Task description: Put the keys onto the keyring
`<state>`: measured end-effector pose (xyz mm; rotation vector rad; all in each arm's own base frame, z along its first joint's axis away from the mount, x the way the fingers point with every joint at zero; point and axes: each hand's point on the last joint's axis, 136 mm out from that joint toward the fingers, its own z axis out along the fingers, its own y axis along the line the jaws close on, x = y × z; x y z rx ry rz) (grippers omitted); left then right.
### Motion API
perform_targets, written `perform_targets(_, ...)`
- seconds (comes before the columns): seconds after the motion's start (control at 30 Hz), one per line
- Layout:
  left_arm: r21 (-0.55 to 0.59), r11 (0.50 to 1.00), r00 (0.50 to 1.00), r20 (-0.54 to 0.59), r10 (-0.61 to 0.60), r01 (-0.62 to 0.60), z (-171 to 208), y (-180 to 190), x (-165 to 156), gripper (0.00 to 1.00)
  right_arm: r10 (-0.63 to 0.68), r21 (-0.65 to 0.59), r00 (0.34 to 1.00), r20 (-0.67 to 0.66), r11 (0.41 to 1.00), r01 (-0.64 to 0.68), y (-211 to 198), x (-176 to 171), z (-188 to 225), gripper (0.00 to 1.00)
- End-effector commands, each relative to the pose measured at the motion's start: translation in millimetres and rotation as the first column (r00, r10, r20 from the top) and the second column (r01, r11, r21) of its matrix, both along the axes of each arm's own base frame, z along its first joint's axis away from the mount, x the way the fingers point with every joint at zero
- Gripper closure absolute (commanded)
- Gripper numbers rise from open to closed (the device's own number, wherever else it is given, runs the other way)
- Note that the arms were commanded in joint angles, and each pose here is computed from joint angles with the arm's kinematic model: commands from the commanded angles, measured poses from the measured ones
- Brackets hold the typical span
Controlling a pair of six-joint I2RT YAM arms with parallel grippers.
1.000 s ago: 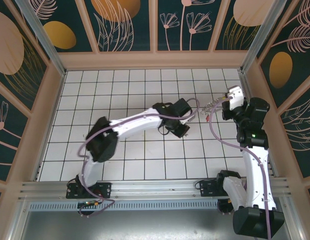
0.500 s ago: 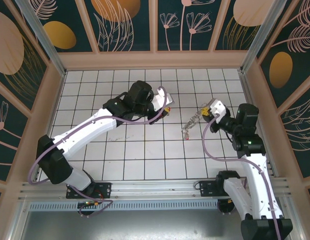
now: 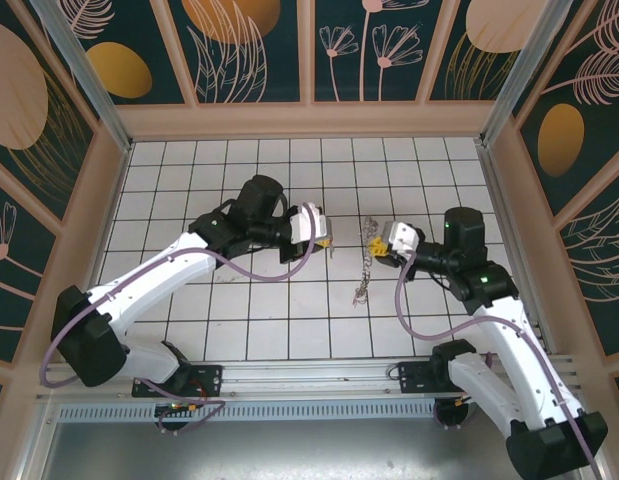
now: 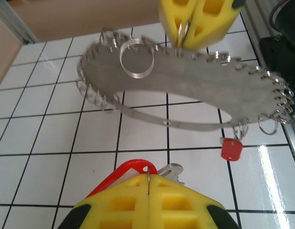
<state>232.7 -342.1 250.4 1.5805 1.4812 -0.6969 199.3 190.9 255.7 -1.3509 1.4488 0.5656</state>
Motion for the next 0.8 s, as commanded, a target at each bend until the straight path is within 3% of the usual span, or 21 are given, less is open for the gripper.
perform_targets(0.0, -0.087, 0.994, 0.992, 0.112, -0.056, 0.066, 21.5, -9.5, 0.0, 1.0, 0.067, -0.011, 0.998, -0.001, 0.998, -0.067, 11.9, -7.7, 0.9, 1.0)
perform_targets(0.33, -0.005, 0.997, 0.997, 0.005, -0.077, 0.077, -8.6, -16.7, 4.5, 1.0, 0.099, -0.062, 0.992, -0.078, 0.993, -0.104, 27.9, -11.2, -19.5, 1.0)
perform_targets(0.43, 0.12, 0.993, 0.999, -0.052, 0.013, -0.006, -37.4, -9.3, 18.2, 1.0, 0.065, -0.089, 0.995, -0.074, 0.993, -0.071, 24.2, -5.9, -23.0, 1.0)
perform_targets(0.53, 0.317, 0.947, 0.993, -0.08, 0.088, -0.059, -74.9, 16.8, 20.8, 1.0, 0.015, -0.121, 0.999, -0.051, 0.992, -0.022, 17.5, -0.2, -23.6, 1.0)
perform_targets(0.63, 0.522, 0.848, 0.99, -0.05, 0.136, -0.09, -109.0, 56.5, 16.5, 1.0, -0.045, -0.154, 0.999, -0.023, 0.987, 0.041, 6.4, 5.5, -24.2, 1.0)
perform_targets(0.7, 0.692, 0.714, 0.986, -0.014, 0.167, -0.111, -136.1, 95.3, 14.5, 1.0, -0.098, -0.176, 0.995, -0.008, 0.98, 0.095, -3.9, 11.3, -25.5, 1.0)
perform_targets(0.77, 0.793, 0.594, 0.984, 0.039, 0.174, -0.137, -154.7, 124.5, 14.6, 1.0, -0.147, -0.191, 0.989, 0.004, 0.971, 0.145, -12.8, 16.7, -26.3, 1.0)
